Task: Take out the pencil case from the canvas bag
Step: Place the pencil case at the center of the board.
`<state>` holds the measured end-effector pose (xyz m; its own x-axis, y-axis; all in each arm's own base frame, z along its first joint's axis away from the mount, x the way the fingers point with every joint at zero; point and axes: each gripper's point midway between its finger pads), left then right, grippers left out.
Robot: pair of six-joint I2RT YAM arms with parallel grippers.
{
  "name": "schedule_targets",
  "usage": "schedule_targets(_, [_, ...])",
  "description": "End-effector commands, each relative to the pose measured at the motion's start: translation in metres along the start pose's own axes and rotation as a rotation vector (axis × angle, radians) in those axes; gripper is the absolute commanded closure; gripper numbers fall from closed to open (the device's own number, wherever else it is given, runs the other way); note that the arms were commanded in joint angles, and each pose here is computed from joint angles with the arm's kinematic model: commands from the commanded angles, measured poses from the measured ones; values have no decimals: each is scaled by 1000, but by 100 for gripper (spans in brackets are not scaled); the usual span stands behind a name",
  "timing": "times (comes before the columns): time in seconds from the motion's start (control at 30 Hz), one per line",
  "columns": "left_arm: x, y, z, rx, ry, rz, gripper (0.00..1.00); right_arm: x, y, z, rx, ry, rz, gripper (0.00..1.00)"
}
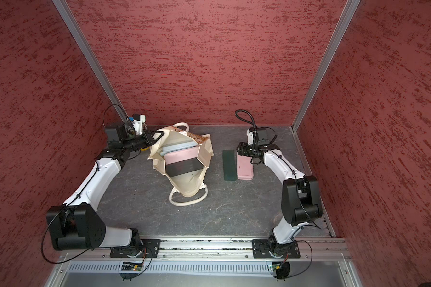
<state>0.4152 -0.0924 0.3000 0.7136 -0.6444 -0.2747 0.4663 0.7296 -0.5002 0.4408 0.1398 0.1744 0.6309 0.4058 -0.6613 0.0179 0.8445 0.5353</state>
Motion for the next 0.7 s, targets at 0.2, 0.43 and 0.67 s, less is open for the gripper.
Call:
schedule_targets(0.2, [6, 13, -7, -36, 20, 17, 96, -81, 159, 27, -258, -267, 419, 33])
schedule_targets(0.43, [7, 14, -8, -38, 22, 20, 96, -140, 246, -22, -596, -334, 690, 32])
schedule_targets(0.67, [8, 14, -9, -41, 24, 19, 96, -162, 286, -86, -931, -351, 797, 28])
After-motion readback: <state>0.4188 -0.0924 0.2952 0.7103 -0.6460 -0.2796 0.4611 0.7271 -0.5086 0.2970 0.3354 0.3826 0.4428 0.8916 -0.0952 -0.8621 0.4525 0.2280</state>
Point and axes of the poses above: each gripper's point midway between its finger pads, its own x axis out along the fingers, its own y axis along the line the jaws close on, z = x × y, and after that the axes turned 13 degrees about x, right-handed
